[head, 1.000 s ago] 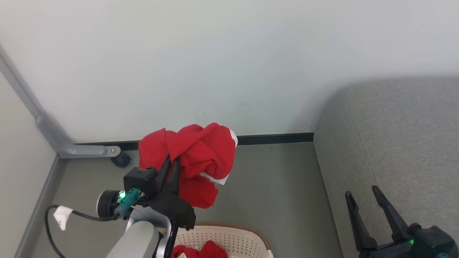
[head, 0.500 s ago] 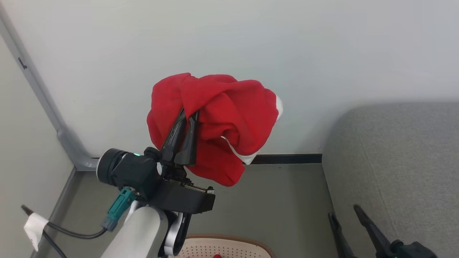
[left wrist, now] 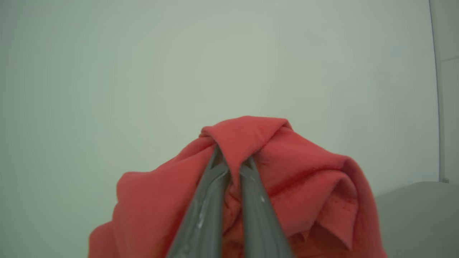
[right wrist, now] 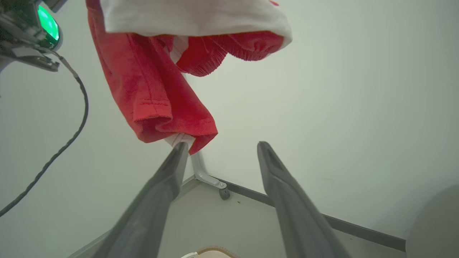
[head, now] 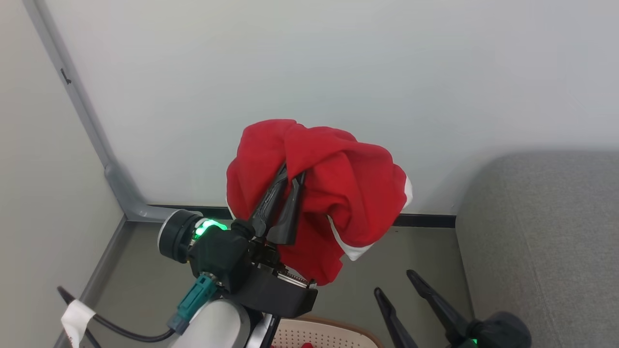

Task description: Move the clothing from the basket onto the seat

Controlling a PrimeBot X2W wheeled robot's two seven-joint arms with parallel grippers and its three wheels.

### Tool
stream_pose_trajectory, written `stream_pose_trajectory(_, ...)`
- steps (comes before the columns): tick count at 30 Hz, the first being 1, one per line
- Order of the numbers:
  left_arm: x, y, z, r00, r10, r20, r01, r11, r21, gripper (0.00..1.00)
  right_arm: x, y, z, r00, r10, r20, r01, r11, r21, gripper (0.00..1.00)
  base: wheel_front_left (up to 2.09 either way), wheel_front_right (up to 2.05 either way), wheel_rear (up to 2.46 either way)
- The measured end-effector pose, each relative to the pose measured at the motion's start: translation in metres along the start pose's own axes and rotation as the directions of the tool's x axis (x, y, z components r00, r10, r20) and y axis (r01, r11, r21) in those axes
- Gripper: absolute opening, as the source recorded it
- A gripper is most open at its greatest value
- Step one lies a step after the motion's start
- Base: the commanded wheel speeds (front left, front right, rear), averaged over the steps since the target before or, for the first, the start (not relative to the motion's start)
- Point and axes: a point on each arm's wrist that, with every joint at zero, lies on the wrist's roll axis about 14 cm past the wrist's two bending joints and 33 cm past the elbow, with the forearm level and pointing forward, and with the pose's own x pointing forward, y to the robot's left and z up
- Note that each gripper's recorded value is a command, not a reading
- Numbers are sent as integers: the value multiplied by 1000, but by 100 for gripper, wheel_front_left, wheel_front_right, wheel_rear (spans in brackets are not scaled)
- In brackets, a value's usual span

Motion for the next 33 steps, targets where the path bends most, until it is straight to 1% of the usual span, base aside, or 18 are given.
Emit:
stream_pose_trajectory(6, -6, -4, -4, 999, -9, -38, 9, 1000, 12, 0, 23, 40, 13, 990, 131, 41, -132, 991, 15, 100, 0, 0, 0)
stream_pose_trajectory(11, -10, -5, -4, 998, -11, -58, 12, 1000, 18, 0, 40, 70, 21, 971, 232, 62, -233, 972, 13, 100, 0, 0, 0)
stream_pose_trajectory(17, -16, -11, -2, 997, -22, -68, 23, 1000, 13, 0, 56, 81, 19, 958, 284, 45, -284, 959, -4, 100, 0, 0, 0)
stream_pose_trajectory(20, -18, -13, 0, 997, -25, -70, 26, 1000, 16, 0, 67, 89, 18, 949, 314, 36, -314, 949, 5, 100, 0, 0, 0)
stream_pose_trajectory(25, -19, -17, 0, 996, -37, -81, 38, 999, 13, 0, 72, 98, 8, 938, 347, -1, -347, 938, 10, 100, 0, 0, 0)
stream_pose_trajectory(26, -19, -17, -1, 996, -38, -85, 40, 999, 12, 0, 71, 101, 5, 935, 356, -9, -356, 935, 14, 19, 0, 0, 0)
stream_pose_trajectory(27, -19, -18, -1, 995, -40, -88, 42, 999, 12, 0, 71, 105, 4, 929, 369, -14, -369, 929, 17, 0, 0, 0, 0)
stream_pose_trajectory(29, -20, -19, -2, 995, -47, -90, 48, 999, 10, 0, 72, 112, 3, 919, 393, -17, -393, 919, 25, 0, 0, 0, 0)
stream_pose_trajectory(33, -20, -19, -2, 994, -47, -96, 49, 999, 10, 0, 73, 112, 2, 919, 395, -18, -394, 918, 39, 0, 0, 0, 0)
